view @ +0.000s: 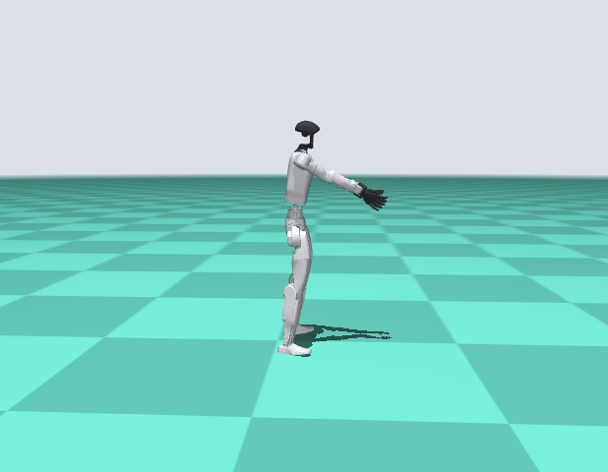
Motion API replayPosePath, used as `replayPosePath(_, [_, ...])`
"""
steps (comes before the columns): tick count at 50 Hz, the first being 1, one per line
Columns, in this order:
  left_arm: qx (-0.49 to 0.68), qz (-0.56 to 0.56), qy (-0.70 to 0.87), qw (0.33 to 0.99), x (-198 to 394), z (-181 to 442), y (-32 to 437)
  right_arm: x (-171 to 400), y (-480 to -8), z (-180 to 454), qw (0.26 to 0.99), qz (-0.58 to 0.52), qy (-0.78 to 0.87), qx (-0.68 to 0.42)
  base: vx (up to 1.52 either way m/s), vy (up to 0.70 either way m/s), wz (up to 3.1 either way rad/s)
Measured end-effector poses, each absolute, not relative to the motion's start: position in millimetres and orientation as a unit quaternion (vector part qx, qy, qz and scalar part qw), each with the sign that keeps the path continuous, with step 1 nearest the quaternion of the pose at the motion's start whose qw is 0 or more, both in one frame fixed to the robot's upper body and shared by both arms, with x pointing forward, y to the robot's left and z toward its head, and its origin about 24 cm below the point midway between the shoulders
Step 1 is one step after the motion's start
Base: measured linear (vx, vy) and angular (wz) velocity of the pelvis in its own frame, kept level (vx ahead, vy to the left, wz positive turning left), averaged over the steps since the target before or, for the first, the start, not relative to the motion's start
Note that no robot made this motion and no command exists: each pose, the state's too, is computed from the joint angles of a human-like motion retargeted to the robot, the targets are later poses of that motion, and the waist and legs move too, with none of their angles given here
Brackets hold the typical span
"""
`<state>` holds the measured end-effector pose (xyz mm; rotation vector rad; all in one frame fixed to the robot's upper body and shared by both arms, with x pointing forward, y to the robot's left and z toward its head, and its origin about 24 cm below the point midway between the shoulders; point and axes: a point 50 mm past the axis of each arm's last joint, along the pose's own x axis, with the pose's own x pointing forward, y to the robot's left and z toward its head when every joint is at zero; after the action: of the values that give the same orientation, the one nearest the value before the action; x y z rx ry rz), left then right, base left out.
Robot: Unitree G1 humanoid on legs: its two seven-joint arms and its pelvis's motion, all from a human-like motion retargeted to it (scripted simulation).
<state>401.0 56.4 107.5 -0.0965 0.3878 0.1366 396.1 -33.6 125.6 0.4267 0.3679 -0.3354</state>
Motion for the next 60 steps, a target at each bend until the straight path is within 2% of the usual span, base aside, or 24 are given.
replayPosePath(4, [-0.053, 0.038, -0.025, 0.998, 421.3, 248.8, 45.0, 410.8, -31.3, 268.4, 0.967, -0.111, -0.037, 0.227, 0.12, -0.01, 0.05])
replayPosePath(7, [-0.039, 0.015, -0.181, 0.983, 406.1, 342.8, 38.7, 391.5, -28.9, 360.5, 0.955, -0.068, -0.186, 0.219, 0.11, -0.01, 0.01])
replayPosePath(10, [-0.019, 0.011, -0.286, 0.958, 381.4, 408.4, 34.3, 365.0, -27.0, 424.7, 0.936, -0.047, -0.283, 0.205, 0.10, -0.01, 0.00])
replayPosePath(14, [-0.015, 0.019, -0.349, 0.937, 354.2, 459.5, 29.1, 336.0, -25.9, 477.1, 0.916, -0.049, -0.345, 0.198, 0.08, -0.01, 0.03])
replayPosePath(19, [-0.017, 0.012, -0.359, 0.933, 348.9, 470.7, 30.0, 329.4, -25.8, 488.2, 0.912, -0.055, -0.355, 0.197, 0.03, -0.01, 0.04])
replayPosePath(25, [0.001, 0.004, -0.281, 0.960, 382.4, 413.9, 35.5, 363.3, -23.9, 432.5, 0.935, -0.054, -0.279, 0.211, 0.00, 0.00, 0.00])
replayPosePath(33, [-0.056, 0.018, -0.023, 0.998, 422.7, 229.4, 54.2, 408.4, -19.8, 248.7, 0.972, -0.069, -0.031, 0.222, 0.00, 0.00, 0.00])
replayPosePath(36, [-0.098, 0.037, 0.108, 0.989, 412.3, 144.2, 59.1, 402.0, -21.1, 166.5, 0.972, -0.090, 0.081, 0.203, -0.06, 0.00, -0.10])
replayPosePath(40, [-0.158, 0.079, 0.283, 0.943, 371.2, 35.4, 68.6, 367.5, -20.6, 62.0, 0.952, -0.110, 0.232, 0.169, -0.09, 0.00, -0.10])
replayPosePath(44, [-0.195, 0.128, 0.378, 0.896, 325.5, -29.2, 71.6, 325.2, -20.1, -3.2, 0.933, -0.126, 0.314, 0.121, -0.12, 0.01, -0.13])
replayPosePath(48, [-0.176, 0.117, 0.424, 0.881, 289.0, -66.9, 71.2, 291.3, -14.4, -38.1, 0.935, -0.094, 0.338, 0.058, -0.13, 0.01, -0.18])
replayPosePath(53, [-0.234, 0.159, 0.436, 0.854, 277.8, -77.1, 74.5, 274.0, -12.2, -52.2, 0.935, -0.083, 0.343, 0.031, -0.11, 0.00, -0.17])
replayPosePath(60, [-0.164, 0.148, 0.420, 0.880, 310.5, -44.7, 73.4, 299.9, -13.2, -27.3, 0.923, -0.135, 0.354, 0.071, -0.01, 0.00, -0.02])
